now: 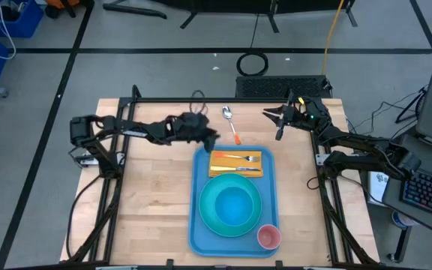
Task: Set up tray
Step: Adjust the blue serving tray
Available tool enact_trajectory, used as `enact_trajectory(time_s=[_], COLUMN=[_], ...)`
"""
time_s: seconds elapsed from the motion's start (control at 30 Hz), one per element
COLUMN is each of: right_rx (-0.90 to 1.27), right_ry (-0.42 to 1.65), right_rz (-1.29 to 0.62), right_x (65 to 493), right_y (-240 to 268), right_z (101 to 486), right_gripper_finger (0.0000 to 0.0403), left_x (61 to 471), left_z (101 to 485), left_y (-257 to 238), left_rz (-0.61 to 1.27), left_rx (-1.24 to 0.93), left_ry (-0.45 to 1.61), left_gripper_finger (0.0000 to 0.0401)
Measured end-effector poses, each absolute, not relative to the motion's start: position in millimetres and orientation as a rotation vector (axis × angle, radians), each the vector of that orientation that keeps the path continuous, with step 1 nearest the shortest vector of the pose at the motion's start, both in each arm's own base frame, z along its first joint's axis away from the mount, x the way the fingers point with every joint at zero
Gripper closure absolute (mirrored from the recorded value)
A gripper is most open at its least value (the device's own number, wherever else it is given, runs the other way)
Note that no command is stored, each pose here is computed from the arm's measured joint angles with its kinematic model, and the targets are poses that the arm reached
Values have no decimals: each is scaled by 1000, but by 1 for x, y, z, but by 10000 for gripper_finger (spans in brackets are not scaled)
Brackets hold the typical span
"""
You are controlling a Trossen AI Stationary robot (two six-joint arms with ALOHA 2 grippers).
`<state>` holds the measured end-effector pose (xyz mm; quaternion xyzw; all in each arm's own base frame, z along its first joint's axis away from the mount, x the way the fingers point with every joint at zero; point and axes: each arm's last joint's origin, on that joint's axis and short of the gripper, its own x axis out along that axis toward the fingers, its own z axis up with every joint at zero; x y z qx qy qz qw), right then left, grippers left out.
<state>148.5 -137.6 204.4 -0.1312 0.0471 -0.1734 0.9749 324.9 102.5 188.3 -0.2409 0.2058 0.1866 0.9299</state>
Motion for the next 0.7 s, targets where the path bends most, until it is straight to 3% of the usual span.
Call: enact_trajectory(time_s=[0.2, 0.4, 0.6, 0.7], right_rx=[-264, -260, -222, -211], right_ry=[96, 75, 56, 51], right_rz=[-349, -354, -358, -359], right_x=[149, 149, 149, 148], right_y=[-138, -138, -138, -138], right_z=[204, 206, 208, 208], right_gripper_finger=[358, 358, 358, 358], left_x=[316, 315, 337, 351], left_z=[194, 202, 229, 240], left_y=[134, 146, 144, 145], left_rz=[498, 476, 455, 502], left_rx=[-734, -949, -1003, -1007], left_ry=[283, 178, 129, 226], left_gripper_finger=[281, 292, 275, 273])
